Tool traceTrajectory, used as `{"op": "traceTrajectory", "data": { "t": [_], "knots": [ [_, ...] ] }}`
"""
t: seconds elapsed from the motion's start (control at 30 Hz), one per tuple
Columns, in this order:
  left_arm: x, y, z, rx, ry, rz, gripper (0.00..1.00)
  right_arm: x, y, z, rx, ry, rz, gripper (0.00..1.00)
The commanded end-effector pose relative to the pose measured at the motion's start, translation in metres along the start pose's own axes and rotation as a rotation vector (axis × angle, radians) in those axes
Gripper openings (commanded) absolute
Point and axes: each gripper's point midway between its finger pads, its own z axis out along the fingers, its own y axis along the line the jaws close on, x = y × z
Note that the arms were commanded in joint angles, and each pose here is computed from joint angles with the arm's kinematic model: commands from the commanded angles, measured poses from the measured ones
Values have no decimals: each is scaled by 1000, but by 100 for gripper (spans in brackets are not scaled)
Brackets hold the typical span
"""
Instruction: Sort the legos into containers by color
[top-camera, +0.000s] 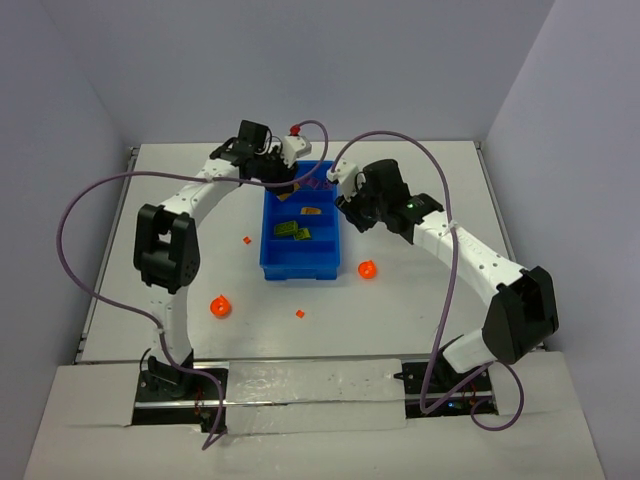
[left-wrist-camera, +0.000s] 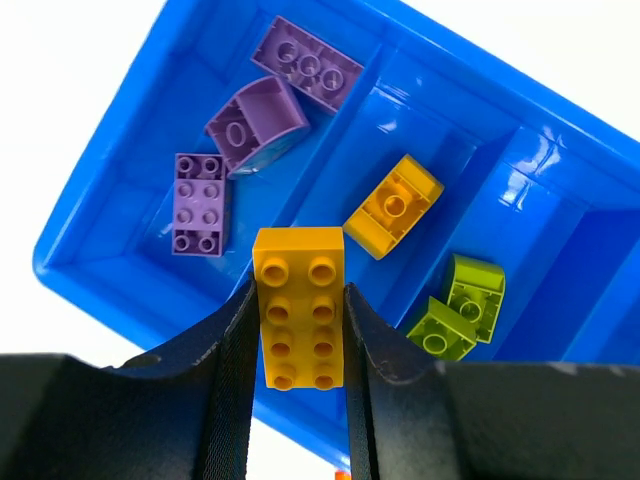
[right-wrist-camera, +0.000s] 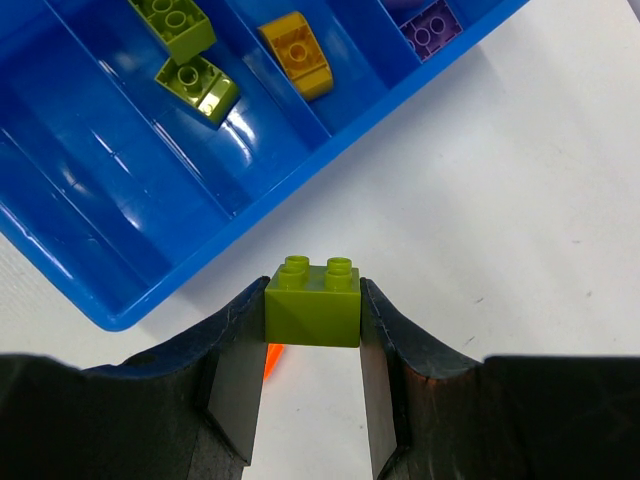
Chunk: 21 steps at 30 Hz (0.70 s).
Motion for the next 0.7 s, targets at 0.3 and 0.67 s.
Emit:
{"op": "traceTrajectory", "data": {
  "t": [0.3, 0.67],
  "knots": [
    [9, -13, 17, 55, 41, -13, 25, -40, -6, -12, -28, -100, -41, 0],
    [-33, -16, -7, 90, -75, -79, 71, -43, 1, -14, -63, -132, -49, 0]
  ]
}}
